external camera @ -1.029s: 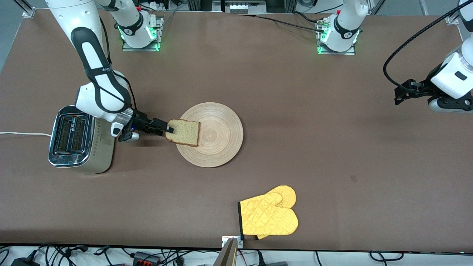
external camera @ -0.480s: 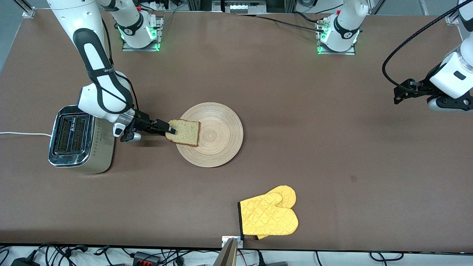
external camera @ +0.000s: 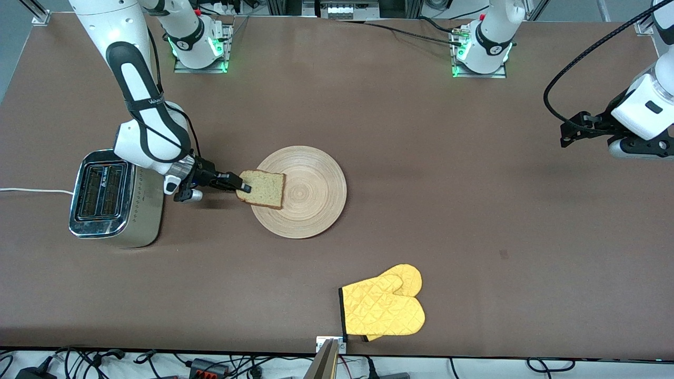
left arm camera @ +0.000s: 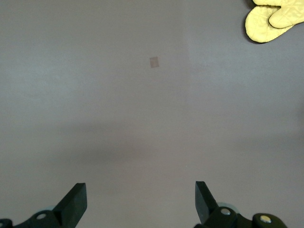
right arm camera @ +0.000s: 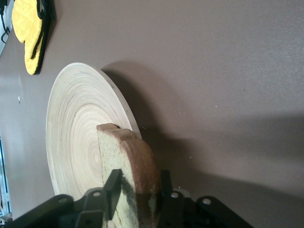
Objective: Move plate and put bread in toaster
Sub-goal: 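Close the right gripper on the bread slice edge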
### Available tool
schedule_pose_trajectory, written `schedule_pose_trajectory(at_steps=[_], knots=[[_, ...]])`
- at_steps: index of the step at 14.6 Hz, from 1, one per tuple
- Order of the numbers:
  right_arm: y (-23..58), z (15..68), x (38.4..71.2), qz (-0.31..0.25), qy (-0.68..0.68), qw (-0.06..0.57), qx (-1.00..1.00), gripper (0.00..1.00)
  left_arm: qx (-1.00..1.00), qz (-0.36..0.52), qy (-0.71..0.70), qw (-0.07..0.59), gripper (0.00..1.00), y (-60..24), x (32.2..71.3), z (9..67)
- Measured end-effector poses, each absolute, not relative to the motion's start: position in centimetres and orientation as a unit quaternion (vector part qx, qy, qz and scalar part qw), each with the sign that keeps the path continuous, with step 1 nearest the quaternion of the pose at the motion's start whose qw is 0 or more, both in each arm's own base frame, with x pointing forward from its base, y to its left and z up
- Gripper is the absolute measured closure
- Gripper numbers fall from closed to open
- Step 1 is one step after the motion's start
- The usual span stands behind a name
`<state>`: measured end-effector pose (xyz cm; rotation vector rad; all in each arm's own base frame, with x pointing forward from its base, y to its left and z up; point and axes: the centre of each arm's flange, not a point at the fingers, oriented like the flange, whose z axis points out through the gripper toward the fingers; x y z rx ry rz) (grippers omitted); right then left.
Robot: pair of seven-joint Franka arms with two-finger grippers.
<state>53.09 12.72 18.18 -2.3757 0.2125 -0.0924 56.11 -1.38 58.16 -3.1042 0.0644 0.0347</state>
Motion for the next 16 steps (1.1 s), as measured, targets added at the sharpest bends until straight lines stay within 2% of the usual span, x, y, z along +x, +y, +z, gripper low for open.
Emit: schedule_pose_trajectory(at_steps=[1,2,4,5,16], knots=[[12.7,18.2,53.1,-0.035,0.088,0.369,-0.925,0.72,-1.0,0.012,0.021,0.018,0.0,-1.4,56.1,58.2],[12.7,18.2,53.1,-0.035,0.09,0.37,-0.924,0.72,-1.0,0.012,0.021,0.018,0.0,-1.4,56.1,58.2],[12.7,18.3,53.2,-0.035,0.092,0.371,-0.924,0.86,-1.0,0.012,0.02,0.018,0.0,-1.4,56.1,58.2],[12.7,18.3,53.2,-0.036,0.093,0.371,-0.923,0.89,-1.0,0.012,0.02,0.018,0.0,-1.4,56.1,58.2],[13.2,22.9,55.6,-0.048,0.138,0.387,-0.91,0.9,-1.0,0.015,0.02,0.018,0.0,-1.4,56.0,58.1]])
